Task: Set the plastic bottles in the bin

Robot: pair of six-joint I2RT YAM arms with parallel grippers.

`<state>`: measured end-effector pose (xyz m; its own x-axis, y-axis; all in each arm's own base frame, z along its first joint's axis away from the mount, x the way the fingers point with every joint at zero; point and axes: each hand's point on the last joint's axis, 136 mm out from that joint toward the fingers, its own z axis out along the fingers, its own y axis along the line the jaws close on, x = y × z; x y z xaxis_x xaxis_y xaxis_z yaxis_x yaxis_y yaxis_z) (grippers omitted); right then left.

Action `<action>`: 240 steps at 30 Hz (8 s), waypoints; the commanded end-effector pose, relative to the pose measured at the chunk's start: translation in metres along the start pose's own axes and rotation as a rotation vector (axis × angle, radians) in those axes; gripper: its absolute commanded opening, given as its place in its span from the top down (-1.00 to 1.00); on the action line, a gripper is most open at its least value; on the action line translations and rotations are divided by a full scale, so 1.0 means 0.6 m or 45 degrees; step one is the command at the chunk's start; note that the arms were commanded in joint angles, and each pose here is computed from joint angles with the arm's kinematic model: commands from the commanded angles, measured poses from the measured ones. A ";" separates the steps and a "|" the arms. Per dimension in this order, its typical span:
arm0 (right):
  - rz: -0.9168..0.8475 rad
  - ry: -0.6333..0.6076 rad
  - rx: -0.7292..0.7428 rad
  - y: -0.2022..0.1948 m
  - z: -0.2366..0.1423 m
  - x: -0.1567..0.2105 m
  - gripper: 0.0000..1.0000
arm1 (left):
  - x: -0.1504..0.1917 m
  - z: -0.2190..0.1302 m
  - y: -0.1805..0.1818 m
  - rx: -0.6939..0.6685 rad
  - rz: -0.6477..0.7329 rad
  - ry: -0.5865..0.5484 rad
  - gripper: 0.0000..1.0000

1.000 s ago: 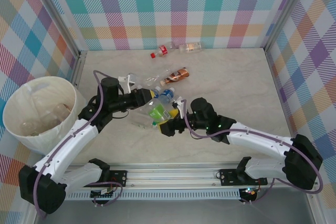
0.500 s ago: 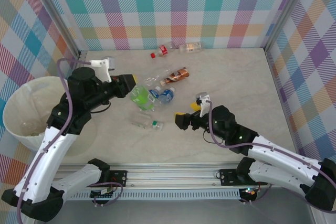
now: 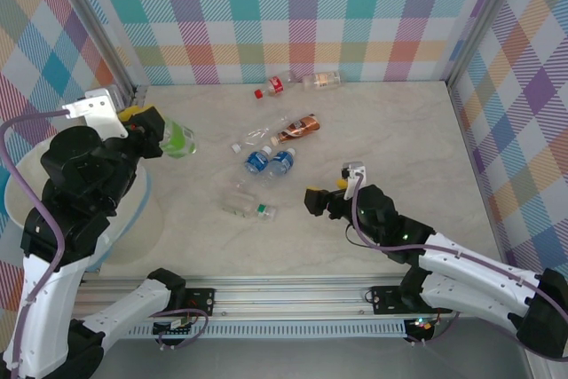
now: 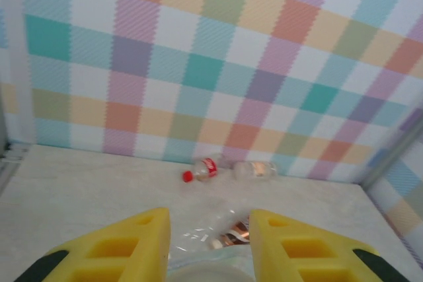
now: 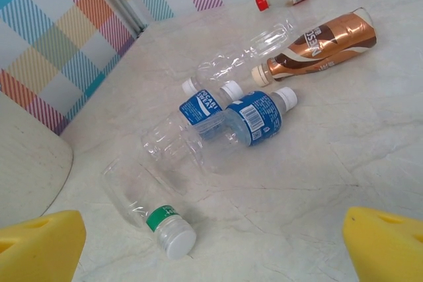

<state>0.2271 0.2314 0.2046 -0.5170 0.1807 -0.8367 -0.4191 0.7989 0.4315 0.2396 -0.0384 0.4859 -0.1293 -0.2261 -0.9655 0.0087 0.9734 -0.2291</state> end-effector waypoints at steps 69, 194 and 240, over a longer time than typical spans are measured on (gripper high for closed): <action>0.037 0.127 0.107 0.000 0.059 0.023 -0.99 | 0.347 0.138 -0.083 -0.028 -0.142 0.581 -1.00; -0.283 -0.017 -0.407 0.150 0.086 -0.018 -1.00 | -0.005 -0.060 0.172 -0.888 0.239 -0.084 1.00; -0.195 0.002 -0.162 0.093 0.057 -0.026 -0.99 | 0.097 -0.005 0.308 -0.880 -0.281 0.240 -1.00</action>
<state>0.2322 0.3060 0.2302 -0.4219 0.0084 -0.9066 -0.6561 0.6873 0.3117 0.2153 0.1652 0.3753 -0.2436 -0.4303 -0.8692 -0.7859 0.6127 -0.0831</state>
